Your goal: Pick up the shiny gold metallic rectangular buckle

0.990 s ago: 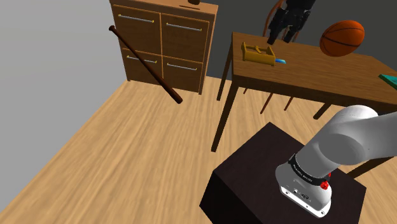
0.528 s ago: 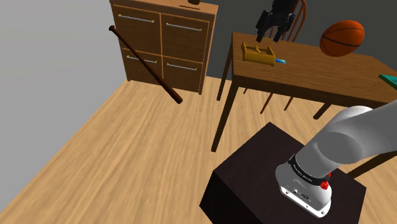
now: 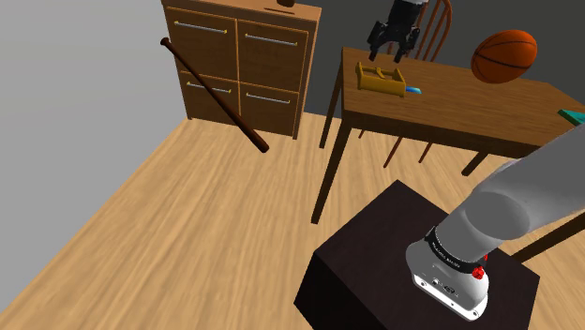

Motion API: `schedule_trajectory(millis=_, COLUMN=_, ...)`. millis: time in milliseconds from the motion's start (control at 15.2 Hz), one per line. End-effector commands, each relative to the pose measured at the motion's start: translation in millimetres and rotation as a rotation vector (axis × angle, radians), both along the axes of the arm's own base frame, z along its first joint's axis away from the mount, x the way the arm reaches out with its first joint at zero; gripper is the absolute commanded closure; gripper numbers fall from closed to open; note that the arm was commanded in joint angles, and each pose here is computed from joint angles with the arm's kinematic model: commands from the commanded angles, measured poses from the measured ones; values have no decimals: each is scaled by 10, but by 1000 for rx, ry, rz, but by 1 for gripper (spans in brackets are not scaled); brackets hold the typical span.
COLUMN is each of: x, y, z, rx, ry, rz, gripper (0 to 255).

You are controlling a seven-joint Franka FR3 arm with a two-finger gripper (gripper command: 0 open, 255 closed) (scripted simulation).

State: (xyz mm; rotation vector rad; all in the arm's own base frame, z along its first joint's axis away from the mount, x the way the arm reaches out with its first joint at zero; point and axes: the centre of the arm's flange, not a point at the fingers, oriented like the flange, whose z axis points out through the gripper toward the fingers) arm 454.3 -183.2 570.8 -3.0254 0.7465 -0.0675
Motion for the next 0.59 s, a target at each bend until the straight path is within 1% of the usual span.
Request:
schedule_trajectory(millis=0, x=146, y=-193, z=-70, rx=4, ry=3, rz=-41, gripper=0)
schedule_trajectory(millis=528, x=632, y=-1085, z=-413, rx=20, ry=14, rz=-200, gripper=0)
